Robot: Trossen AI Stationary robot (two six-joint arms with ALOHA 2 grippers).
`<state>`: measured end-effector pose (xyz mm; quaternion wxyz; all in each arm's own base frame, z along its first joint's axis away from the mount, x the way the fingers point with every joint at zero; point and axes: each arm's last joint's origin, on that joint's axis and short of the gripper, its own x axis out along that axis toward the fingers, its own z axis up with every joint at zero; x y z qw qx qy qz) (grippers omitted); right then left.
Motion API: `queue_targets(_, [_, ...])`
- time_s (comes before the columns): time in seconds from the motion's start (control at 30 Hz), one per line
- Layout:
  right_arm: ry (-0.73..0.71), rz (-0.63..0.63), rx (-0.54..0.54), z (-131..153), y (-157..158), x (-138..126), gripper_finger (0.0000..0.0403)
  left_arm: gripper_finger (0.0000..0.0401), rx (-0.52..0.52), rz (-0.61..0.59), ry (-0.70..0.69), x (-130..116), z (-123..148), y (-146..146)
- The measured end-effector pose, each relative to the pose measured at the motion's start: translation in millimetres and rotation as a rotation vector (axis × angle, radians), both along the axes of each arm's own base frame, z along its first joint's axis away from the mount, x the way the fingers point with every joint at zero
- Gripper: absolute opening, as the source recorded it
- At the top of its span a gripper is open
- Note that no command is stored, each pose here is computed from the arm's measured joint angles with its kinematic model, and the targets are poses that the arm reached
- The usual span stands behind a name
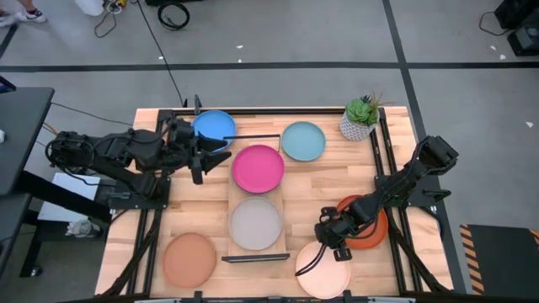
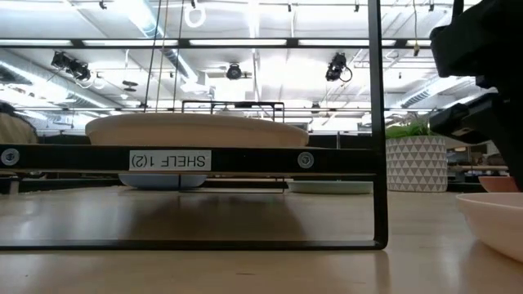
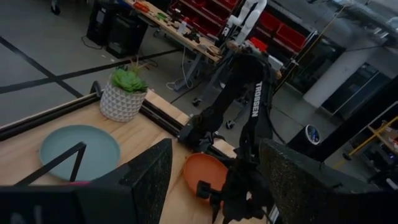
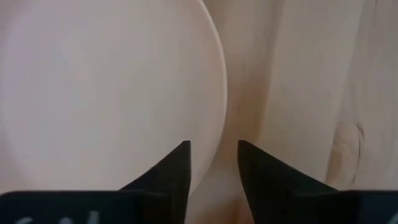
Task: Place and stack plates onto a shelf
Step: Stack the light orange plate on the gray plate on the shelf
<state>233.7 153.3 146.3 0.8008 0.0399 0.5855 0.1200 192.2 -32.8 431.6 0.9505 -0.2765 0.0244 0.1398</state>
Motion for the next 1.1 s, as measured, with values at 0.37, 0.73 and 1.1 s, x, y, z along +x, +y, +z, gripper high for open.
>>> queue_targets(0.37, [0.061, -0.015, 0.015, -12.7, -0.5, 3.2, 0.0033, 0.0247, 0.002, 0.000, 0.008, -0.1, -0.8, 0.0])
queue_targets(0.73, [0.103, -0.071, 0.064, -11.9, -3.9, 4.5, 0.0015, 0.0247, -0.001, 0.000, 0.006, -0.1, -0.7, 0.0])
queue_targets(1.1, [0.153, -0.154, 0.080, 17.1, -31.9, 7.7, 0.0015, 0.0247, -0.002, 0.001, 0.006, -0.1, -0.7, 0.0])
